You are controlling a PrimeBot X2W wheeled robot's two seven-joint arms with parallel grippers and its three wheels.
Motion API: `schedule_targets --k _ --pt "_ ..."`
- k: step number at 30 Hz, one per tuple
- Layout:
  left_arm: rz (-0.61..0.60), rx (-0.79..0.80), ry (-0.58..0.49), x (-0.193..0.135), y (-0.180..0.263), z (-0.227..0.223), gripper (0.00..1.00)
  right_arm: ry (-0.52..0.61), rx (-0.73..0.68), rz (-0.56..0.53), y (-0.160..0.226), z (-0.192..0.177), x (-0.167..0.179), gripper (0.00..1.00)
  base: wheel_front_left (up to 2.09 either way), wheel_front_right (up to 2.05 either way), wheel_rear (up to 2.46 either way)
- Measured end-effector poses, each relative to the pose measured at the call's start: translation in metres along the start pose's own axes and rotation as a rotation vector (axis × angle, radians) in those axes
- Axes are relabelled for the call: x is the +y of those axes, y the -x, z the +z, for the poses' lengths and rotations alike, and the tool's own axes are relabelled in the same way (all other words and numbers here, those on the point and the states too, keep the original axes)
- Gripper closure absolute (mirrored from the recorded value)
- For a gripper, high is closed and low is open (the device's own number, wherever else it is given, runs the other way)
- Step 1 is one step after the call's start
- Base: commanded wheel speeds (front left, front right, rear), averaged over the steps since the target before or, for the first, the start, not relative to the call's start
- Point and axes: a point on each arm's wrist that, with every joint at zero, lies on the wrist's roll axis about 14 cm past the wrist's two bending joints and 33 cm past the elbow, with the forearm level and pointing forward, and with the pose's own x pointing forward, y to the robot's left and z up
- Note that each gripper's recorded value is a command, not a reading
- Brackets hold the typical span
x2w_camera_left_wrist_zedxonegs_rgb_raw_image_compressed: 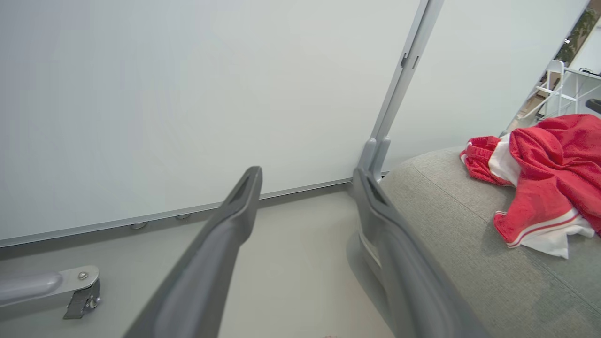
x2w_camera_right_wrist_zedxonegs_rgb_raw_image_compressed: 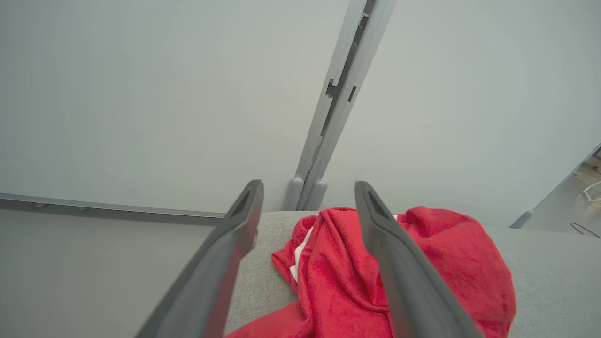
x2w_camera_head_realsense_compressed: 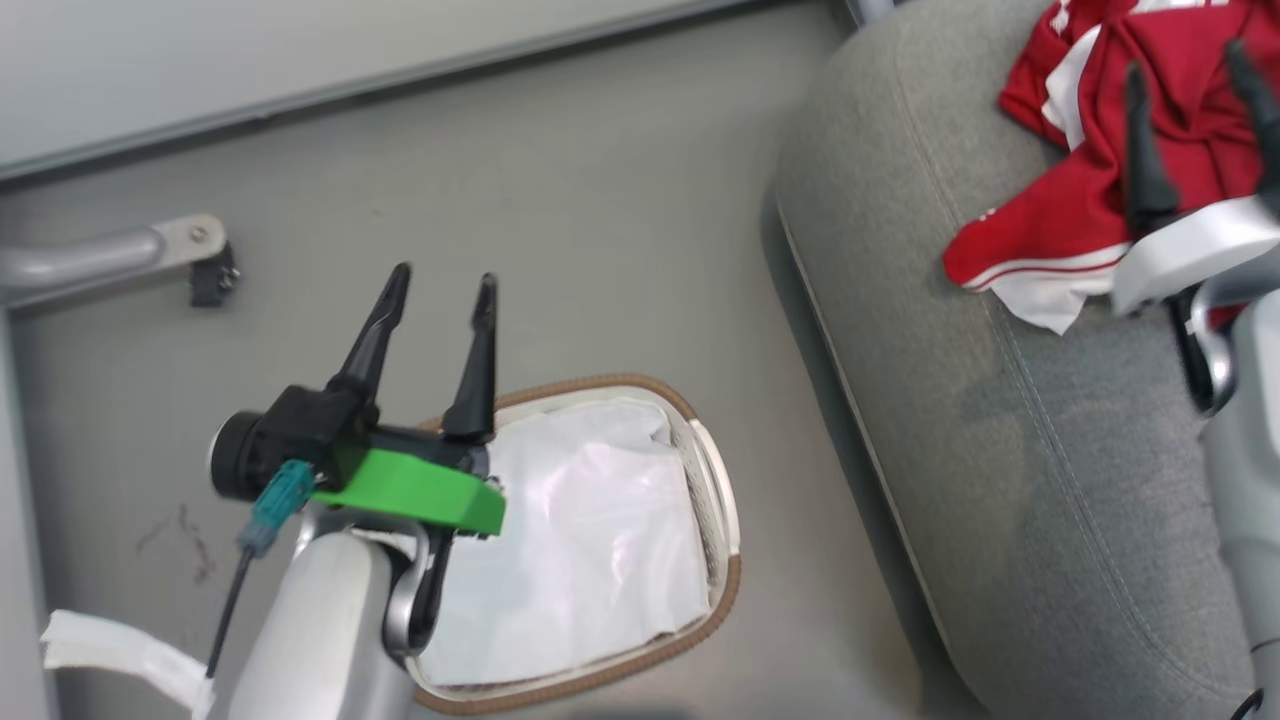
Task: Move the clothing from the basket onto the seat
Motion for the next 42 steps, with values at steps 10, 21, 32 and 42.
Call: schedule_targets --k 10,21,32,42 --pt "0.254 -0.024 -0.022 0.054 0.073 0.025 0.0 -0.201 -0.03 0.146 0.033 0.017 0.084 0.0 0.0 0.0 0.0" --pt "0.472 -0.035 -0.034 0.089 0.157 0.033 0.0 -0.373 -0.057 0.199 0.079 0.031 0.134 0.0 0.0 0.0 0.0" --pt "0.513 -0.036 -0.014 0.087 0.185 0.03 0.0 -0.438 -0.012 0.237 0.112 0.019 0.15 0.0 0.0 0.0 0.0" --pt "0.499 -0.026 -0.007 0.082 0.183 0.026 0.0 -0.44 0.007 0.226 0.116 0.013 0.148 0.0 0.0 0.0 0.0"
